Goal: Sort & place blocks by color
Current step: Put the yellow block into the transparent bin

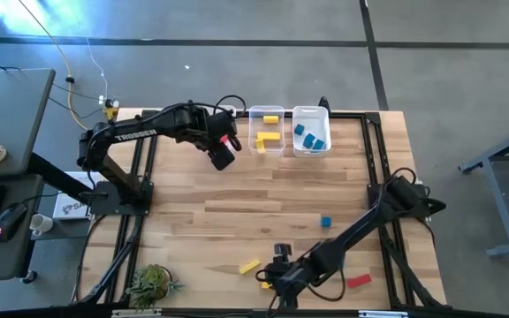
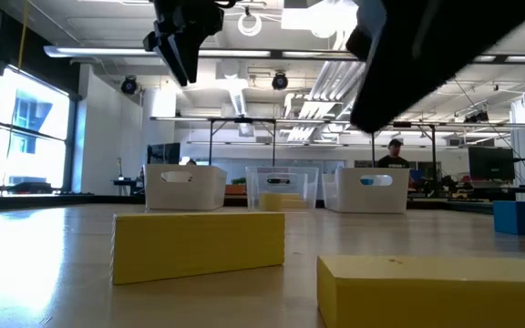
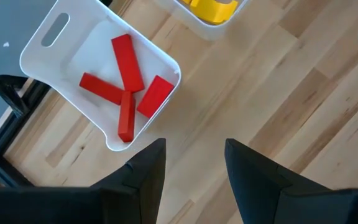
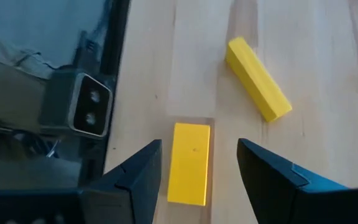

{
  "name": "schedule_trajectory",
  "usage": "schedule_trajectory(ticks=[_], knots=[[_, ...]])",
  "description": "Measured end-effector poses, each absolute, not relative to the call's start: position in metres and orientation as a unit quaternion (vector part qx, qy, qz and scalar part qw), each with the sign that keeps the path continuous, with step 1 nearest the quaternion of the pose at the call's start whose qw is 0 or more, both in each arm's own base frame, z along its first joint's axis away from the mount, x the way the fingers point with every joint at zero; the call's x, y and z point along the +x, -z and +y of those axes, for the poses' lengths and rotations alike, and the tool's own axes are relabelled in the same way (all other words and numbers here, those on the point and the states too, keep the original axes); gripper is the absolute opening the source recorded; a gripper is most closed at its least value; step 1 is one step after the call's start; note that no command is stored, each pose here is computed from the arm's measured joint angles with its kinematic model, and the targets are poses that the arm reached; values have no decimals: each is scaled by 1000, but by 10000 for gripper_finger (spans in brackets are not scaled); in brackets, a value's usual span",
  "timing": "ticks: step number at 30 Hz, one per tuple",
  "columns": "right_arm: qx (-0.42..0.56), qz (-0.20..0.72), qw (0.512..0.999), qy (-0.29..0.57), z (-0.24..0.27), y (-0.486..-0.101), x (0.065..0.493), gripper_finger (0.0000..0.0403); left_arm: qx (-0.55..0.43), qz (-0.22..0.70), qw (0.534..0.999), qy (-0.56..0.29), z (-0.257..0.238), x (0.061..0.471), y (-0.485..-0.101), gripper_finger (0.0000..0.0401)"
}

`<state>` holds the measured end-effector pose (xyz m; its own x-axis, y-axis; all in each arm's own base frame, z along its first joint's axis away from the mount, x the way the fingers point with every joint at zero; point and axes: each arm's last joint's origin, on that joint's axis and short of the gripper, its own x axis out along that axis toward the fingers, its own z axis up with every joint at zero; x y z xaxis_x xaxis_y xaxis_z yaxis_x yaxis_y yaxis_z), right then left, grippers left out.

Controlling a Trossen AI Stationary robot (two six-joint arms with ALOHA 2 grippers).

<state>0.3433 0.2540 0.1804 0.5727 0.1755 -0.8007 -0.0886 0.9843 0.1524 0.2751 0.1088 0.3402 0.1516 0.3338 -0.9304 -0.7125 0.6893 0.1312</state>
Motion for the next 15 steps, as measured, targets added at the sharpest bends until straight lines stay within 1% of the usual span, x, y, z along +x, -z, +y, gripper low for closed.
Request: schedule_trajectory(ticks=[9, 15], knots=[[43, 474, 877, -70, 261, -161, 342, 195, -174, 546, 739, -355, 109, 275, -340, 154], [38, 474, 877, -72, 263, -159, 342, 195, -174, 546, 739, -355, 109, 275, -340, 152]])
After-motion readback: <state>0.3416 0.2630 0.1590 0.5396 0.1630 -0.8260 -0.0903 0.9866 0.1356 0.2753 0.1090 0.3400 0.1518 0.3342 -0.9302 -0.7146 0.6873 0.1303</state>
